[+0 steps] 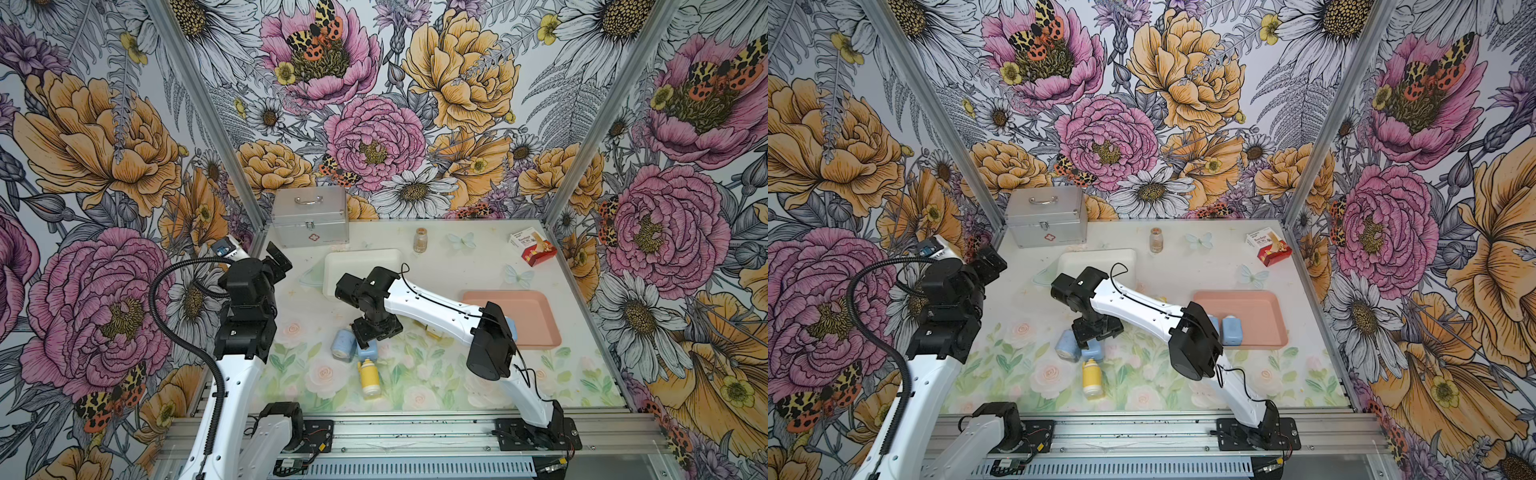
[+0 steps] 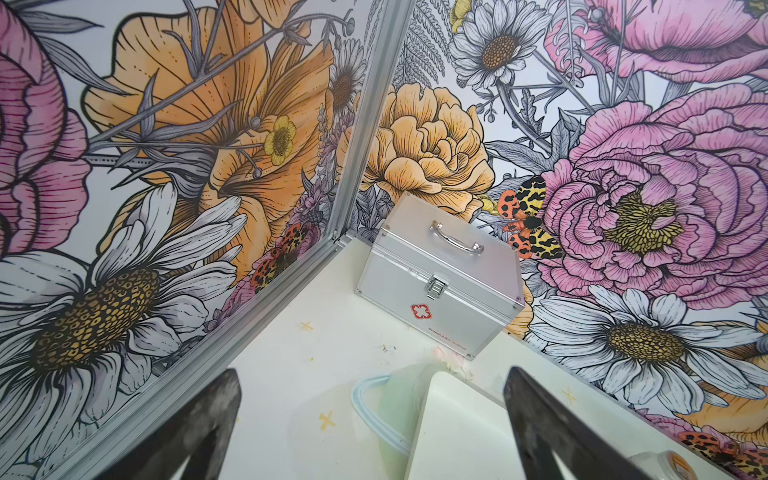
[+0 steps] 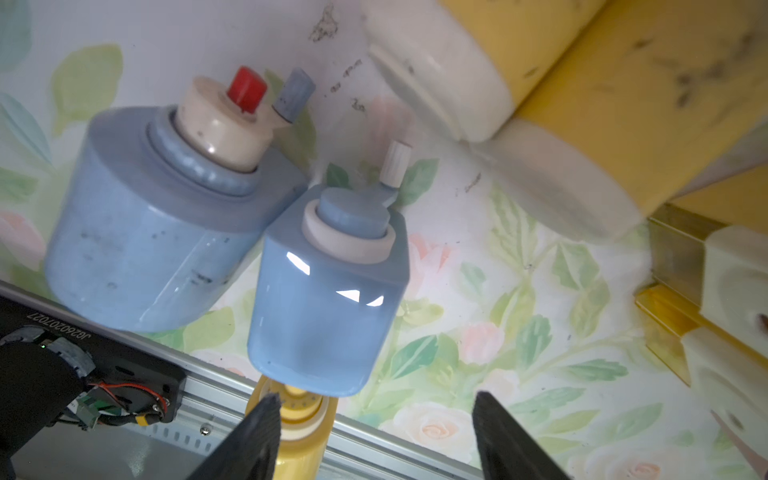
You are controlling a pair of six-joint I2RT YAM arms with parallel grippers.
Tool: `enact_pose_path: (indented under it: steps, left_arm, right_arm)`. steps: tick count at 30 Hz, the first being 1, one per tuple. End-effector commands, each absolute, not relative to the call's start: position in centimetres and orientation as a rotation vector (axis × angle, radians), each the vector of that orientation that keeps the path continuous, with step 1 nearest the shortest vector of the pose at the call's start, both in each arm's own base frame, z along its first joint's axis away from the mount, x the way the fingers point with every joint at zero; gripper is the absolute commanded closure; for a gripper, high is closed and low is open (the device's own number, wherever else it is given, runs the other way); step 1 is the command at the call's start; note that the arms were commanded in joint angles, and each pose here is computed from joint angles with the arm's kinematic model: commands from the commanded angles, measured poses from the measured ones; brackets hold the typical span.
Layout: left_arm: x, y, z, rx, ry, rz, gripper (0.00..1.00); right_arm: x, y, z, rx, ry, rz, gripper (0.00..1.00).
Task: Place the pencil sharpeners by color into the storage box
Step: Pick up the pencil sharpener from the center of the board.
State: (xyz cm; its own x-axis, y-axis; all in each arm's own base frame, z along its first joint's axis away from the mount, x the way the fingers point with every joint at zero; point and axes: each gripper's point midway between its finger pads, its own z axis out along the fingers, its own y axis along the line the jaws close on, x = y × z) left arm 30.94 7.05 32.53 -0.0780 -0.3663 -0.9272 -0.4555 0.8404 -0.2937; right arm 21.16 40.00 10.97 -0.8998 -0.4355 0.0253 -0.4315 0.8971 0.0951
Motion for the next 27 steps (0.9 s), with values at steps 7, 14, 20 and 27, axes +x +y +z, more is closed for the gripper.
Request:
enact_pose_path:
  steps: [7, 14, 20, 27]
  left_arm:
    - [30.9, 7.0, 32.0, -0.656, 1.696, 0.053, 0.01]
    - [30.9, 7.0, 32.0, -0.656, 1.696, 0.047, 0.01]
    - [31.0, 7.0, 32.0, -0.655, 1.697, 0.043, 0.01]
    - [31.0, 7.0, 32.0, -0.657, 1.696, 0.043, 0.01]
  right_arm:
    - [21.9, 41.6, 10.0, 0.606, -3.030, -0.209, 0.25]
    - [21.8, 42.0, 9.4, 0.585, -3.020, -0.220, 0.25]
    - [22.0, 42.2, 9.2, 0.569, -3.020, -0.231, 0.26]
    - [22.1, 42.4, 8.8, 0.563, -3.016, -0.236, 0.27]
